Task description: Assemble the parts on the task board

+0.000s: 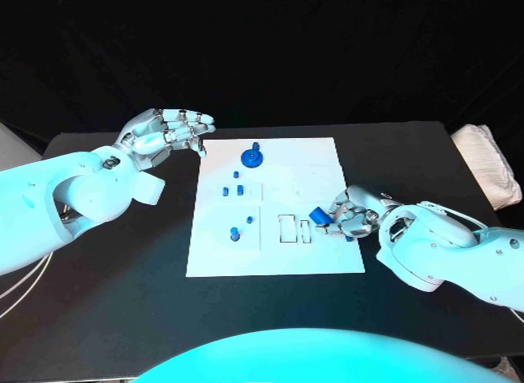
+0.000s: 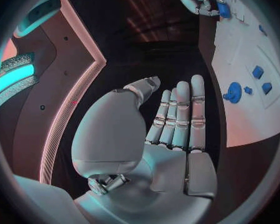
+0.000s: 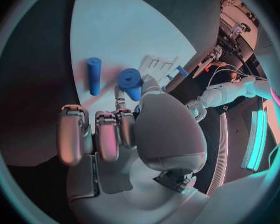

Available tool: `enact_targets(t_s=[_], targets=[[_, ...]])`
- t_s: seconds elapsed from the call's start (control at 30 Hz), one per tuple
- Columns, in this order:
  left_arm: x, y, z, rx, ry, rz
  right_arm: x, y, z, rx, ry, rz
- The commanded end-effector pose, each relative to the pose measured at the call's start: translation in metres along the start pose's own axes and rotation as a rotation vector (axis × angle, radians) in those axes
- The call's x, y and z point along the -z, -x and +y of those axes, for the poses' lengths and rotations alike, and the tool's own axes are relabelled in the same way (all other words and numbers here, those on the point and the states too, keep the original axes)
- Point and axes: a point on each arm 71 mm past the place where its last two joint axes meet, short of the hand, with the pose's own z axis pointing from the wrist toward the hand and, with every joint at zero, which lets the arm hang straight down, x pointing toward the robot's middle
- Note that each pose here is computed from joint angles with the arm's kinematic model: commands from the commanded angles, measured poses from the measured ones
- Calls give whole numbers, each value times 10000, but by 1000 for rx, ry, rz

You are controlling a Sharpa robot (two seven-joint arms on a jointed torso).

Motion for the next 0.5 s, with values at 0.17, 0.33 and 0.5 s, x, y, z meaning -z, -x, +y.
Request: enact_targets(t_s=[0.17,0.33,0.5], targets=[[-7,-30,-4,12,-1,21,35,160,144,-137,63,-80],[-3,-26,-5,12,-2,20,-7,92,239,-118,85,-37],[2,-24,-8,12,-3,20,-55,-37,298,-87,79,42]])
